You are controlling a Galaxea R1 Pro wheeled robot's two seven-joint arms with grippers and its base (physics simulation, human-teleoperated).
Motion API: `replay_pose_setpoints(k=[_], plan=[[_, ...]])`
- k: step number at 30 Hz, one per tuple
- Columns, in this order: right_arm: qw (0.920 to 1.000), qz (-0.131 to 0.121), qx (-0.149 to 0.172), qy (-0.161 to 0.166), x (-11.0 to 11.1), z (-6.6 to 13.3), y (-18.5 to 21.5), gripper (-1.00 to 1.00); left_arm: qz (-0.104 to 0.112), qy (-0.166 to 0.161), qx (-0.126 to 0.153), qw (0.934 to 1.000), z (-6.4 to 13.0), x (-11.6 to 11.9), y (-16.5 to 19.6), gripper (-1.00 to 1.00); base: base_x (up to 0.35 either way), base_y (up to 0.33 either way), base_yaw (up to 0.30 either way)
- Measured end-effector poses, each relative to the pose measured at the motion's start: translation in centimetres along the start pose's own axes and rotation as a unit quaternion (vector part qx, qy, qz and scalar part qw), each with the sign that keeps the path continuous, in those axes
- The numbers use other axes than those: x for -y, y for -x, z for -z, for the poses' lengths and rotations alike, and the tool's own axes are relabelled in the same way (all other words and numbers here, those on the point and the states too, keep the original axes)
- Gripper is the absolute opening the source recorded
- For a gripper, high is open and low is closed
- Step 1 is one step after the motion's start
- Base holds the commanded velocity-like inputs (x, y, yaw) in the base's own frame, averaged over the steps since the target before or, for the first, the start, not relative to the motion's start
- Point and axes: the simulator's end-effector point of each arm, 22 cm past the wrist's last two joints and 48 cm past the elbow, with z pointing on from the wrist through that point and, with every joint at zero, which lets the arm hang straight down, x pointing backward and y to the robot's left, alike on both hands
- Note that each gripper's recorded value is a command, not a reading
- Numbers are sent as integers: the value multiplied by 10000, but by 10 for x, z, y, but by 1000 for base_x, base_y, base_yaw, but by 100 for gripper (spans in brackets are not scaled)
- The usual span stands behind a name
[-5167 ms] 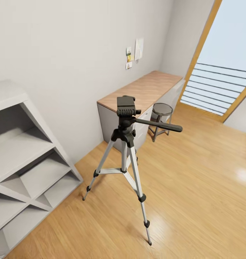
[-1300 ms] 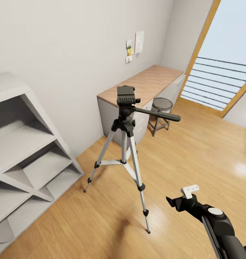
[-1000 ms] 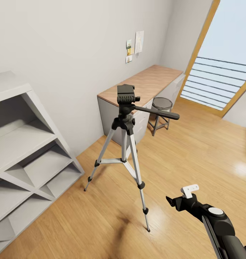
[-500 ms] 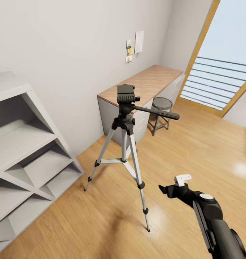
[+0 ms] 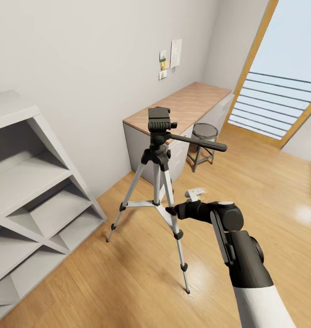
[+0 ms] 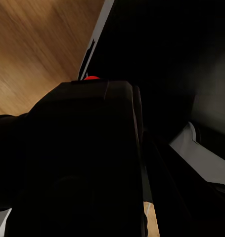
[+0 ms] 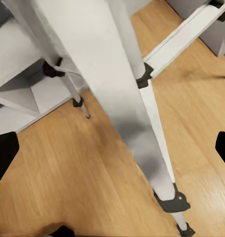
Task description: Attach the digital camera to the camera tripod in the bedroom.
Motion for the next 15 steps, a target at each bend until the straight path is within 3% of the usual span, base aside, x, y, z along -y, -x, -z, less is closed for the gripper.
replay_pose_setpoints(k=[5,15], plan=[[9998,129,4,147,-20,-4,4,100,1,0,0,10000,0,0,0,-100,0,0,0],[9998,147,10,167,-24,-5,5,100,0,0,0,10000,0,0,0,-100,0,0,0]])
